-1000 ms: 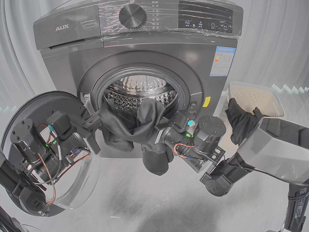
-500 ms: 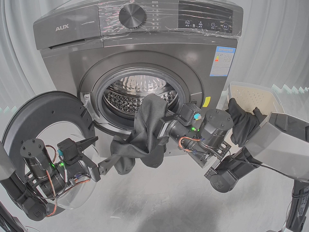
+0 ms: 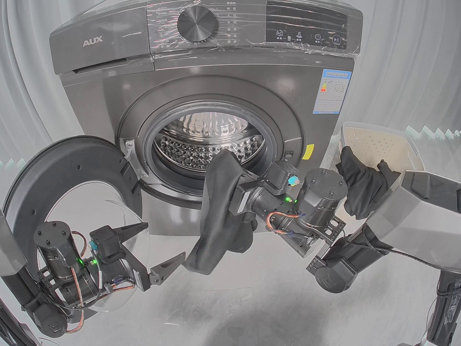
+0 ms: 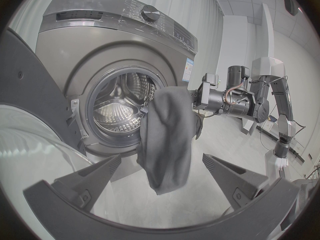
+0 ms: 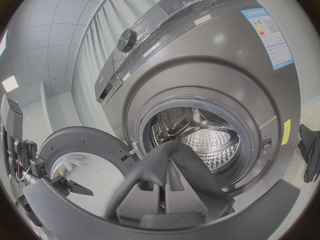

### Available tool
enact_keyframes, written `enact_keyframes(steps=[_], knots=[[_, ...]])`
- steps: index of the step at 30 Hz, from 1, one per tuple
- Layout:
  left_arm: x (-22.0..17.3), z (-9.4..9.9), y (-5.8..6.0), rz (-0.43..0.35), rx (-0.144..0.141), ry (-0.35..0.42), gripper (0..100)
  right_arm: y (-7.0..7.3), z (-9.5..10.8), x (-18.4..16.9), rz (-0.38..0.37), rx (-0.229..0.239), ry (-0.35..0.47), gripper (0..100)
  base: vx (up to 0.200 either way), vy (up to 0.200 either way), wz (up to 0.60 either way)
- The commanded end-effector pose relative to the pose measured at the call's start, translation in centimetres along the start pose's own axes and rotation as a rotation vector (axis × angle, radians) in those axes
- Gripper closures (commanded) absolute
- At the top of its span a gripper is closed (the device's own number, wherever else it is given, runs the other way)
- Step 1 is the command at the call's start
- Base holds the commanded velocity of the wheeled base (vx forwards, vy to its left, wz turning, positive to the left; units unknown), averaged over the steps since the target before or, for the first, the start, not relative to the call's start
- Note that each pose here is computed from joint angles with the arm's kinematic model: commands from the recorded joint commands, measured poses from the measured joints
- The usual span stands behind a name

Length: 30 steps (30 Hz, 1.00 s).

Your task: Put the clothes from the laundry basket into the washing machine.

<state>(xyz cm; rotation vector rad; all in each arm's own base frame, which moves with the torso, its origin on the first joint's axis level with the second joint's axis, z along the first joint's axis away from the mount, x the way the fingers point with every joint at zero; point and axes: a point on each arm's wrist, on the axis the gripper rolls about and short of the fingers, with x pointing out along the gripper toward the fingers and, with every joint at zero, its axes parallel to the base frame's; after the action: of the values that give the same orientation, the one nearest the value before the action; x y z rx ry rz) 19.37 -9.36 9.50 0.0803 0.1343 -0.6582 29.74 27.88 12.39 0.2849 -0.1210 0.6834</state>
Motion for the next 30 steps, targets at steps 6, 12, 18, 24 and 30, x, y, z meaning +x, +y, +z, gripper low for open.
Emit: enact_keyframes(steps=[6,12,18,24,30], knots=[[-0.1,-0.9,-0.5,-0.018,0.009,0.050,0,-0.1,0.2,-0.3,0.003,0.002,-0.012,100,0.000,0.000,0.00],[1.2,-0.5,-0.7,-0.029,0.003,0.024,0,2.2,0.8,-1.0,0.059,0.016,-0.021,100,0.000,0.000,0.00],[3.9,-0.5,-1.6,-0.024,-0.033,0.010,0,3.2,1.4,-1.6,0.084,0.020,-0.020,100,0.000,0.000,0.00],[7.3,-0.6,-1.3,0.004,-0.036,-0.021,0,4.0,1.4,-2.0,0.101,0.024,-0.015,100,0.000,0.000,0.00],[9.9,-1.3,-0.5,0.023,-0.038,-0.029,0,5.0,1.3,-2.2,0.129,0.031,-0.011,100,0.000,0.000,0.00]])
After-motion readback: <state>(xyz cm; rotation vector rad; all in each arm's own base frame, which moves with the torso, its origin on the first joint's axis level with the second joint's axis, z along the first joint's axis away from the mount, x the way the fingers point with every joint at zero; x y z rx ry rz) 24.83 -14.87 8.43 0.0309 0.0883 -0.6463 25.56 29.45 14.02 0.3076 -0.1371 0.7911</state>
